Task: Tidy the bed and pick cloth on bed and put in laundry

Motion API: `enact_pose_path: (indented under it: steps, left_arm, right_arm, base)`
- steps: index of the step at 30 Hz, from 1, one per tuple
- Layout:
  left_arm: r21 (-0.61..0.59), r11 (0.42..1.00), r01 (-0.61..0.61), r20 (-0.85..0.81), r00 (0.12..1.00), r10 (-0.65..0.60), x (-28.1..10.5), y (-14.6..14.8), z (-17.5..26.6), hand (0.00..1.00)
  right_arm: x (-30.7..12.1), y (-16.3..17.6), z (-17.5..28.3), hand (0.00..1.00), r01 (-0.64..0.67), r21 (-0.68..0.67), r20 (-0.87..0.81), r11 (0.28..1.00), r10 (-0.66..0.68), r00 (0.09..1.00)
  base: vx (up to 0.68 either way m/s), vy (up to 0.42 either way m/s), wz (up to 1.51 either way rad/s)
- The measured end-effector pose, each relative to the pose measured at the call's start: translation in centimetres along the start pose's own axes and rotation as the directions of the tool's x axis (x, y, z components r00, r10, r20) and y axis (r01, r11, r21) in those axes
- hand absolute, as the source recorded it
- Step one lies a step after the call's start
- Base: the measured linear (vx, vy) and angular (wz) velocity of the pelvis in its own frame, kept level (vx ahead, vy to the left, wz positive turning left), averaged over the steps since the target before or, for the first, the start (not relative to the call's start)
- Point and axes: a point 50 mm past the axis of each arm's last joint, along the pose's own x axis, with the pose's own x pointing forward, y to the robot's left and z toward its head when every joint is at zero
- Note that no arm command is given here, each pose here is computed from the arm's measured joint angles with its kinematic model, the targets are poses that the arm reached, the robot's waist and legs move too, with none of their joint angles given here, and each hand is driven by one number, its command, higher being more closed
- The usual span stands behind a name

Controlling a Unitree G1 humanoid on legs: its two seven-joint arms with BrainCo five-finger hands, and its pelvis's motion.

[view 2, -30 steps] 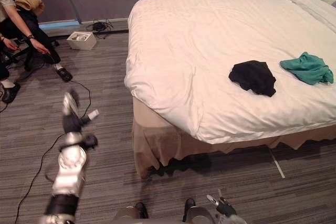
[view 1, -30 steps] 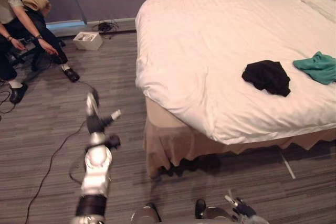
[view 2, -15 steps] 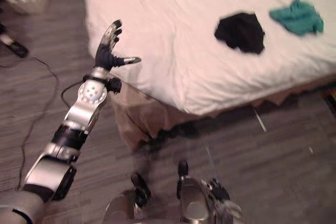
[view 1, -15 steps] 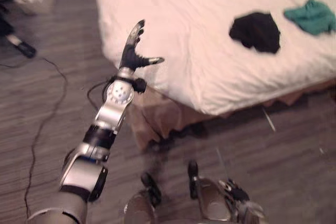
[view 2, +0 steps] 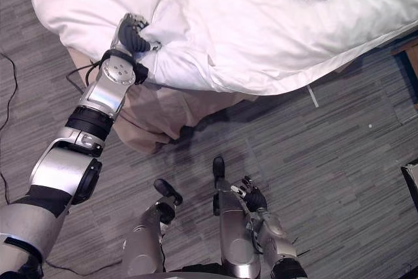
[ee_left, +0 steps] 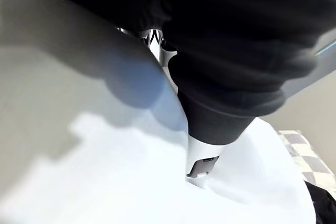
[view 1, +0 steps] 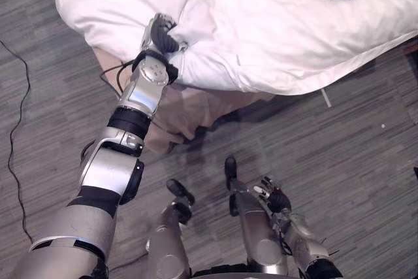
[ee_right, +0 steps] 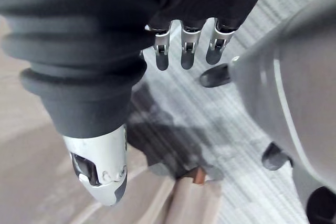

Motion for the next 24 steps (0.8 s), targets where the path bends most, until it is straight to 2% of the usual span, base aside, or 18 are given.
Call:
enact_pose_path:
  steps: [2, 4, 7, 8, 10, 12, 13, 15, 16, 19, 22, 24]
  left_arm:
    - [-0.018, 1.0, -0.004, -0.03, 1.0, 0.004, -0.7, -0.4, -2.0, 1.0]
    - [-0.089, 0.996, -0.015, -0.062, 0.998, 0.01, -2.2, -0.6, -4.7, 1.0]
    - [-0.141, 0.99, -0.023, -0.141, 0.99, 0.002, -5.7, -1.6, -9.5, 1.0]
    - [-0.149, 0.989, -0.009, -0.173, 0.985, -0.017, -7.2, -2.3, -11.1, 0.0]
    - [-0.232, 0.973, -0.004, -0.286, 0.956, -0.064, -11.4, -4.6, -14.7, 0.0]
    - [-0.287, 0.958, 0.0, -0.365, 0.925, -0.109, -14.1, -6.6, -16.5, 0.0]
    - [-0.33, 0.943, -0.039, -0.429, 0.896, -0.113, -16.0, -7.6, -17.6, 0.0]
    - [-0.364, 0.92, -0.145, -0.564, 0.82, -0.094, -19.0, -7.9, -20.2, 0.0]
    - [-0.356, 0.908, -0.218, -0.646, 0.76, -0.071, -20.7, -7.4, -22.1, 0.0]
    - [-0.352, 0.862, -0.364, -0.796, 0.601, -0.071, -25.1, -6.1, -26.2, 0.0]
    - [-0.401, 0.839, -0.369, -0.801, 0.585, -0.125, -26.4, -6.6, -26.7, 0.0]
    - [-0.459, 0.81, -0.365, -0.795, 0.575, -0.191, -27.8, -7.9, -26.7, 0.0]
  right_arm:
    - [-0.3, 0.1, 1.4, 0.0, 0.002, -0.003, 0.087, 1.0, -0.001, 0.996]
    - [-0.9, 0.5, 4.0, 0.0, -0.015, -0.039, 0.217, 0.999, 0.023, 0.976]
    - [-2.1, 1.4, 8.3, 0.0, -0.026, -0.141, 0.401, 0.99, 0.081, 0.913]
    - [-2.4, 1.6, 9.4, 0.0, -0.012, -0.177, 0.442, 0.984, 0.09, 0.893]
    - [-2.7, 1.7, 11.2, 0.0, 0.015, -0.253, 0.485, 0.967, 0.113, 0.867]
    - [-2.6, 1.6, 12.3, 0.0, 0.03, -0.302, 0.492, 0.953, 0.129, 0.861]
    - [-2.5, 1.6, 13.2, 0.0, 0.037, -0.33, 0.493, 0.943, 0.139, 0.859]
    - [-1.9, 2.0, 15.6, 0.0, 0.046, -0.366, 0.512, 0.929, 0.16, 0.844]
    - [-1.5, 2.5, 17.3, 1.0, 0.052, -0.392, 0.528, 0.919, 0.178, 0.83]
    - [0.4, 4.3, 23.5, 1.0, 0.117, -0.456, 0.586, 0.882, 0.198, 0.786]
    - [0.4, 6.1, 28.1, 1.0, 0.161, -0.457, 0.662, 0.875, 0.214, 0.718]
    - [-0.9, 9.3, 32.2, 1.0, 0.153, -0.46, 0.74, 0.875, 0.283, 0.61]
  base:
    - [0.02, 0.008, 0.0]
    - [0.03, 0.003, 0.07]
    - [0.03, -0.019, 0.24]
    - [0.02, -0.02, 0.42]
    - [0.05, -0.021, 0.54]
    - [0.06, -0.01, 0.37]
    - [0.04, -0.009, 0.4]
    - [0.01, -0.006, 0.43]
    - [-0.02, -0.002, 0.44]
    - [-0.04, -0.002, 0.58]
    - [-0.07, 0.019, 0.39]
    - [-0.07, 0.058, 0.32]
